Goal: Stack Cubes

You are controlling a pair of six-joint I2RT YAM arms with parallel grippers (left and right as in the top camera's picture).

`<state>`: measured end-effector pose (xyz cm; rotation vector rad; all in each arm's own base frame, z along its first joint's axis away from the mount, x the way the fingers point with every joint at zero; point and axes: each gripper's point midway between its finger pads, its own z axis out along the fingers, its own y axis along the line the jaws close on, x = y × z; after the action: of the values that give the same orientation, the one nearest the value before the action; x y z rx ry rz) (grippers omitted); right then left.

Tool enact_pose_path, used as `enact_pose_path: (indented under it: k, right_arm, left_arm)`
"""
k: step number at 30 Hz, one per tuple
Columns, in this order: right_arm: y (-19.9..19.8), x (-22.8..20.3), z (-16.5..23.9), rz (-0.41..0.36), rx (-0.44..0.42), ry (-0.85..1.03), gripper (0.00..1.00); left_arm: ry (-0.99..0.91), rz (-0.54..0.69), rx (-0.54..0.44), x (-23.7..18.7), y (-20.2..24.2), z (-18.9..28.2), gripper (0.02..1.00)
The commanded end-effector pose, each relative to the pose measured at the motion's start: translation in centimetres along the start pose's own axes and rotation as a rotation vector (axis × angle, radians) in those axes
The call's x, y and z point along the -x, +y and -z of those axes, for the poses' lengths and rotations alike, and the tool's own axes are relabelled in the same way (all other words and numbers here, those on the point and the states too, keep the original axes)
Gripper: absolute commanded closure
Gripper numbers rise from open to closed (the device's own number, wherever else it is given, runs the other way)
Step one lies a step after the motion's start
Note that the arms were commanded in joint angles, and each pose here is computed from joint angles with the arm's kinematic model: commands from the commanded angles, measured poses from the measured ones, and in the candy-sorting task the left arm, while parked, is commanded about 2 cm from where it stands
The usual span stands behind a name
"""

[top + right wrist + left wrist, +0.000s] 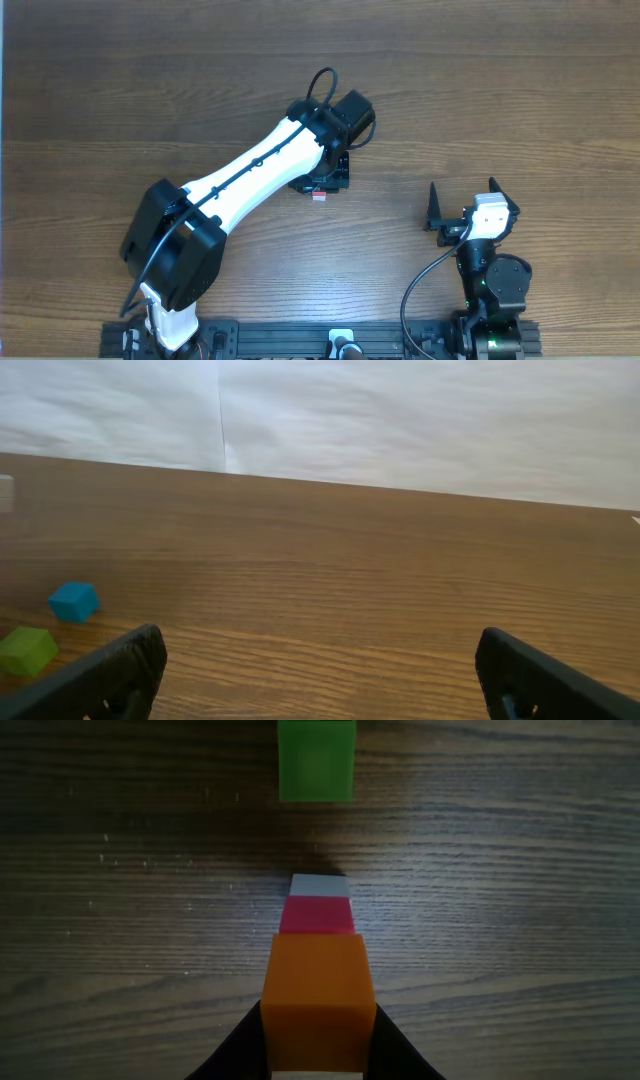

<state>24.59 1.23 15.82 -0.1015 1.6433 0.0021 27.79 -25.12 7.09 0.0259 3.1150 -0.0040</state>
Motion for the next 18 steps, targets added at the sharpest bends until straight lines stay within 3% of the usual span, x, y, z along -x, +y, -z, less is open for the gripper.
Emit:
enact_pose_path:
  k: [1, 18]
  right_arm:
    - [-0.01, -0.12, 0.00, 0.005, -0.003, -0.003, 0.007]
    - [-0.01, -0.11, 0.00, 0.005, -0.003, -0.003, 0.009]
  left_arm:
    - [-0.006, -0.010, 0.005, 0.43, -0.12, -0.19, 0.980]
    - [0.014, -0.009, 0.023, 0.14, 0.14, -0.78, 0.978]
